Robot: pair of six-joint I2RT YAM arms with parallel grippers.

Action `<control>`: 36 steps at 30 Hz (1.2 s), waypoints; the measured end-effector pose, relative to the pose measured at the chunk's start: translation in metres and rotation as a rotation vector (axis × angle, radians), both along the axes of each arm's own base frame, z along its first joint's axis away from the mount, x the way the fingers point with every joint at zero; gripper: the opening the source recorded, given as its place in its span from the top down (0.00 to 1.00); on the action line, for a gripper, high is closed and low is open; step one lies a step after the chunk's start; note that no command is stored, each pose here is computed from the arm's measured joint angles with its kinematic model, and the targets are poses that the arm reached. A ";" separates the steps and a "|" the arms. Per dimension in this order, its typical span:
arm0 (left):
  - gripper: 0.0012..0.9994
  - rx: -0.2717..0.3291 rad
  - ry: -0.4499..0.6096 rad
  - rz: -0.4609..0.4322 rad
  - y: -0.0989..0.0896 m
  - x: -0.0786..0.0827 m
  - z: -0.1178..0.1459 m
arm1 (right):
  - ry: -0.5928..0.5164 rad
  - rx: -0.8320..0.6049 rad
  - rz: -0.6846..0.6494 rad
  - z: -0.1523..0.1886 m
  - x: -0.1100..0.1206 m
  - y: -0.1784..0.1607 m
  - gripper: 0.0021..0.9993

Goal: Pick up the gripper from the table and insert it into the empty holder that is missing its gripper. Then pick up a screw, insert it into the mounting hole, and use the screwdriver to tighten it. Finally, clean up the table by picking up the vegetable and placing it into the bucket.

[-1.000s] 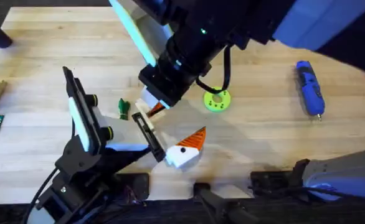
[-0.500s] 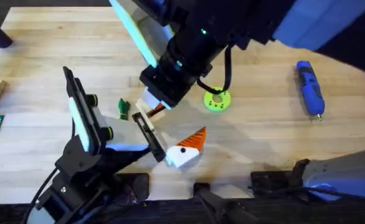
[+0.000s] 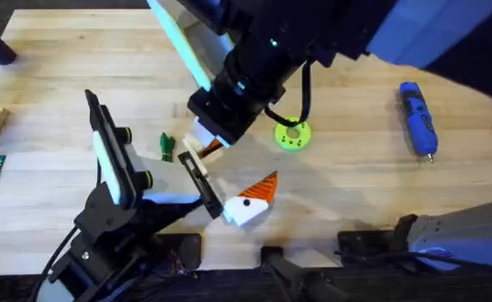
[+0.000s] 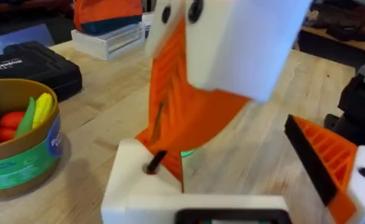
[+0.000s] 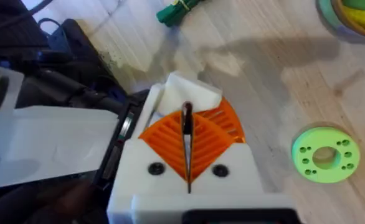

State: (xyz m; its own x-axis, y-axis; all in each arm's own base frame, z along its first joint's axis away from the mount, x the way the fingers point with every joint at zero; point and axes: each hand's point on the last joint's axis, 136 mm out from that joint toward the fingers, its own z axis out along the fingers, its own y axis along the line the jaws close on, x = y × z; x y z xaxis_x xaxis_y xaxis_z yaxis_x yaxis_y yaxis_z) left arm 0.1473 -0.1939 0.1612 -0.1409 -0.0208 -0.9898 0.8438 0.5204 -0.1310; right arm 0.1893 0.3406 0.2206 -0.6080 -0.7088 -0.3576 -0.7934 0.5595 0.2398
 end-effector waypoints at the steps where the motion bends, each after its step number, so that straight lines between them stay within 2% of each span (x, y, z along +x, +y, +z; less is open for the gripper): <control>1: 0.01 0.000 0.000 0.000 0.000 0.000 0.000 | 0.002 -0.003 0.000 -0.001 0.000 0.000 0.99; 9: 0.01 0.001 0.002 0.020 0.002 0.003 -0.001 | 0.020 -0.028 0.000 -0.012 0.001 0.002 1.00; 36: 0.01 -0.001 0.008 0.043 0.004 0.006 -0.001 | -0.015 0.035 -0.029 -0.004 0.015 0.014 1.00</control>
